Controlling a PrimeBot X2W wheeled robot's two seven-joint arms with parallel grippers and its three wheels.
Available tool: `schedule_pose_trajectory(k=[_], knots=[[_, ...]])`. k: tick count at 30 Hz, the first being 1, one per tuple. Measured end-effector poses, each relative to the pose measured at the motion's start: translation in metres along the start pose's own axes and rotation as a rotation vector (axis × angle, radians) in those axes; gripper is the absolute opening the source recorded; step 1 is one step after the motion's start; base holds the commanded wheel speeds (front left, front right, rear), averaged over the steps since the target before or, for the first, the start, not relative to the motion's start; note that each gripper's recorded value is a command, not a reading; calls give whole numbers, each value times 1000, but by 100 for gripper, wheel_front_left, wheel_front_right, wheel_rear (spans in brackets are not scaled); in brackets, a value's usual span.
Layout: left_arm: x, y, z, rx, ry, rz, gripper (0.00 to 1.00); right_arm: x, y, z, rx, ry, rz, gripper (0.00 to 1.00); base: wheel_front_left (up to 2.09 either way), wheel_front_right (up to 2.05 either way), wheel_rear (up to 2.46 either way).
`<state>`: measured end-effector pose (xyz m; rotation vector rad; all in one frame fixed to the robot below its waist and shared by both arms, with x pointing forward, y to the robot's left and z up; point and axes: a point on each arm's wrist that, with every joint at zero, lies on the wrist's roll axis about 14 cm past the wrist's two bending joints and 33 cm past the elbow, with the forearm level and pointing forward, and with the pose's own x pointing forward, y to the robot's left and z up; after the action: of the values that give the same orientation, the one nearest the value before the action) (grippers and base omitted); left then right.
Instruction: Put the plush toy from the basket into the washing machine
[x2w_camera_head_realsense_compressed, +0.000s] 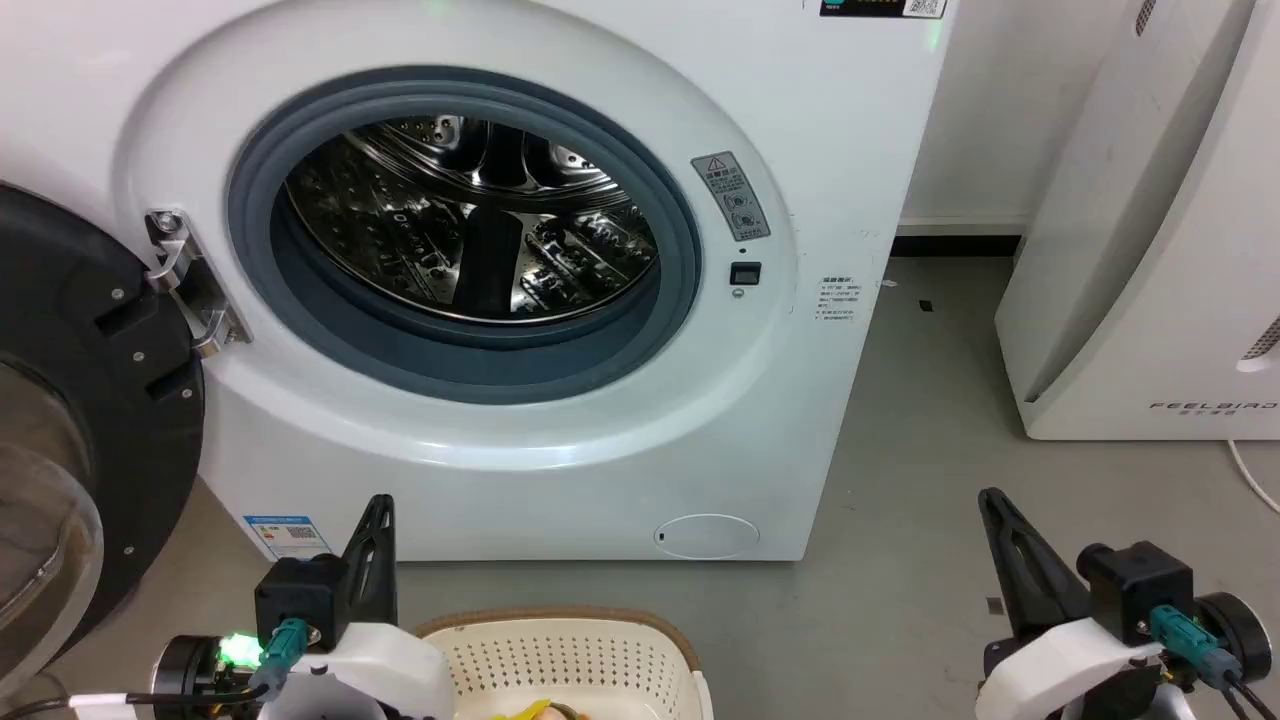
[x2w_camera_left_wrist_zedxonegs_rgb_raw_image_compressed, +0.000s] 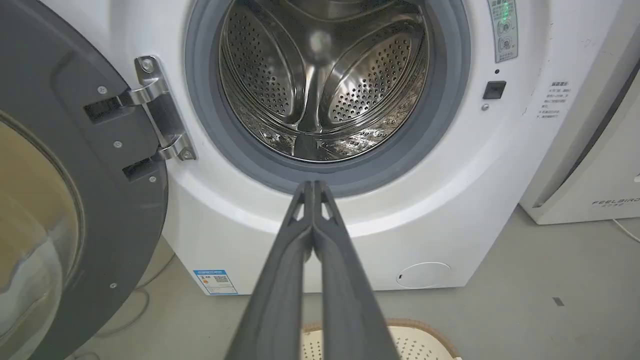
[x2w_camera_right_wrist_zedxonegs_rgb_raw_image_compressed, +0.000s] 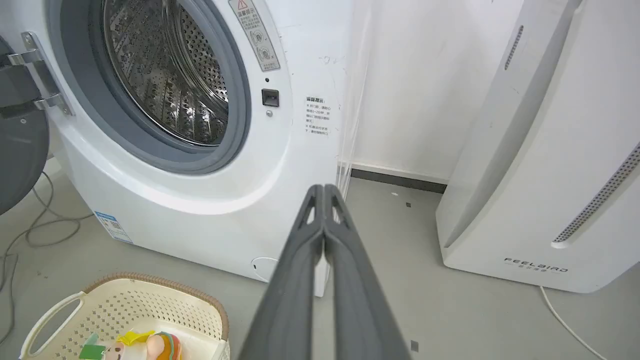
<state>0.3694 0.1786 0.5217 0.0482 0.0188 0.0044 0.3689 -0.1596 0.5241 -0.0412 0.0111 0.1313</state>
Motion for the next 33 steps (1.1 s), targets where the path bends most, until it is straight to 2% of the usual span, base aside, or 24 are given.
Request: schedule_pose_trajectory(k=[12, 13, 23, 33], knots=[[0, 0, 0, 0, 0, 0, 0, 0, 0, 0, 0, 0, 0, 0, 0, 0, 0], [0, 0, 0, 0, 0, 0, 100, 0, 0, 0, 0, 0, 0, 100, 0, 0, 0], [0, -1, -4, -1, 7, 2, 100, 1, -3, -1, 12, -3, -7, 100, 0, 0, 0], [8, -8, -27, 1, 70, -19, 100, 3, -8, -4, 31, -8, -22, 100, 0, 0, 0]])
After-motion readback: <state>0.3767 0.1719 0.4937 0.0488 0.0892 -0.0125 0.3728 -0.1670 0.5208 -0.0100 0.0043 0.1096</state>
